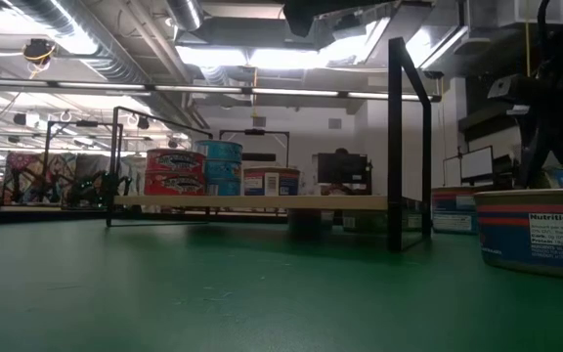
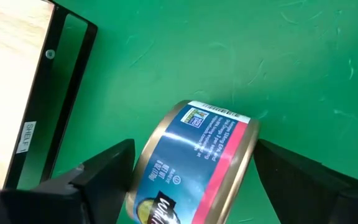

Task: Stack canned seafood by type on shelf
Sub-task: Put the blue and pink tuna can on the shelf aligned with the other blue and pink tuna can

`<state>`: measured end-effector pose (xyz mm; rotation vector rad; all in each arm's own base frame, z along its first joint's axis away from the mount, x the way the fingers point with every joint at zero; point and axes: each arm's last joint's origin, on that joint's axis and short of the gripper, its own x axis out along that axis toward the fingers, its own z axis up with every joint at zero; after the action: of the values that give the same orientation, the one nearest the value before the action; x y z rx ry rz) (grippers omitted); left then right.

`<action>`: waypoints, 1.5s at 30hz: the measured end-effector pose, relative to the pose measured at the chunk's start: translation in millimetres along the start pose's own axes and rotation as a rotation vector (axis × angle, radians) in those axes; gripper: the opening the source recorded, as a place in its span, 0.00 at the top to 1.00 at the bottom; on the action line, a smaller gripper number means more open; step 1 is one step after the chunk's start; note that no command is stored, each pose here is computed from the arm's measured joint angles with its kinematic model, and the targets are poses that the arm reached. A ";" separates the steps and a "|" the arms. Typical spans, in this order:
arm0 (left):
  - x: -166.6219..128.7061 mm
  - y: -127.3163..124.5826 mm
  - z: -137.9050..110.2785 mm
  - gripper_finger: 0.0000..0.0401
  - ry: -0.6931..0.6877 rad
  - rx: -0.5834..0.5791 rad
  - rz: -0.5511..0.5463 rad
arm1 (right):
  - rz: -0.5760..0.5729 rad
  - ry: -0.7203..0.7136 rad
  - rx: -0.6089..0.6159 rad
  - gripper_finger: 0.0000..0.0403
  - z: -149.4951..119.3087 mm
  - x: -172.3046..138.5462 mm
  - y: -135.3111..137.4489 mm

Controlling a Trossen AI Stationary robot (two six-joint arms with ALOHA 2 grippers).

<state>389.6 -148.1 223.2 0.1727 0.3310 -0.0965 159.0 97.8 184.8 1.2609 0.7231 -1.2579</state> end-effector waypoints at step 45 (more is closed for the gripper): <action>0.0 0.0 -0.3 0.92 0.001 0.001 0.000 | -0.134 0.078 -0.093 0.56 0.4 -1.0 -6.0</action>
<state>389.5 -148.1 223.0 0.1733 0.3317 -0.0966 152.9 98.6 184.1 1.2067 0.9253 -1.2726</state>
